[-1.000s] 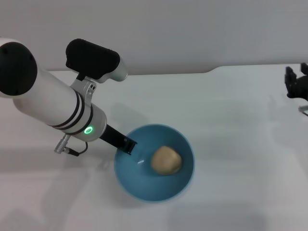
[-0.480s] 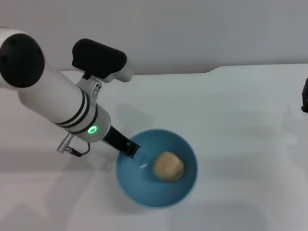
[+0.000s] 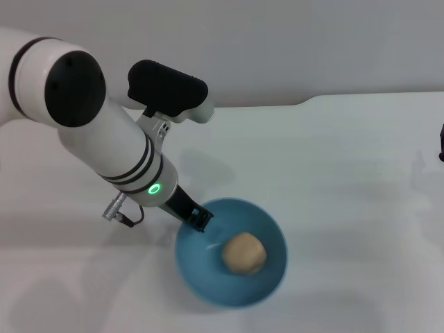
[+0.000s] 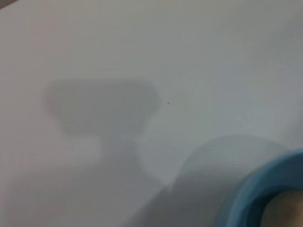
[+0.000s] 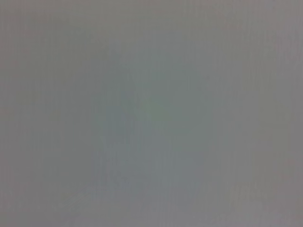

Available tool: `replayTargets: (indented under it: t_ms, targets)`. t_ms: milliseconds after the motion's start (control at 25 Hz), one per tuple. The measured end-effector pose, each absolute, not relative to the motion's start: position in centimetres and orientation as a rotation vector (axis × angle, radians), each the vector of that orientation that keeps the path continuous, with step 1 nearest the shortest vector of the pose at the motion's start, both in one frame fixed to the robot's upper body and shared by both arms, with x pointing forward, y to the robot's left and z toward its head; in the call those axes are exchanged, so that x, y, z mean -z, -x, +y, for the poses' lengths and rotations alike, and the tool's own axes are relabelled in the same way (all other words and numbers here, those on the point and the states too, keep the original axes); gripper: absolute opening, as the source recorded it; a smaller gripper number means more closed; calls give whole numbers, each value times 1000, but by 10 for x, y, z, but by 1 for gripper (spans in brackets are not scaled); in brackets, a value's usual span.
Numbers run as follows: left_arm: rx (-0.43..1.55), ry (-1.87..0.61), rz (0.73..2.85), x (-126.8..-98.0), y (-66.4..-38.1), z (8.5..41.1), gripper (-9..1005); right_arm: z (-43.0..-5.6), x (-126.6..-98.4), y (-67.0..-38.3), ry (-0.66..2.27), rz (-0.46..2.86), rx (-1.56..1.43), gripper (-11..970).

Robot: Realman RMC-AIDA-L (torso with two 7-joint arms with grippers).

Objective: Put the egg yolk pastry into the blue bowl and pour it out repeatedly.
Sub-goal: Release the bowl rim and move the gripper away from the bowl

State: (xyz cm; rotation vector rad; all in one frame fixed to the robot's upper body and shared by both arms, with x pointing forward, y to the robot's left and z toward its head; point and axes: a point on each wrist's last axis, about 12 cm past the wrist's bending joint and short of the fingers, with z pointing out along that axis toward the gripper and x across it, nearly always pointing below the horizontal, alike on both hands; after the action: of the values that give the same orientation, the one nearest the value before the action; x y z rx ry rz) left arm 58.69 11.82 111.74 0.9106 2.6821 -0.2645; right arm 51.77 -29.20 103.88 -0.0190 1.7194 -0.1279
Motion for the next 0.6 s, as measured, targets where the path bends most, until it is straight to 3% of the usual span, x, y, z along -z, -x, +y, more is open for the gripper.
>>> replayTargets:
  t_ms: [120, 360, 600]
  targets:
    - [266, -890, 2668, -1114, -588, 117, 79, -291, -1039, -518, 20, 1714, 127, 267]
    - [276, -873, 2661, -1114, -588, 118, 293, -288, -1039, -517, 18, 1712, 112, 267]
    - [302, -862, 2618, -1126, -591, 113, 378, -288, -1039, -517, 15, 1713, 108, 267]
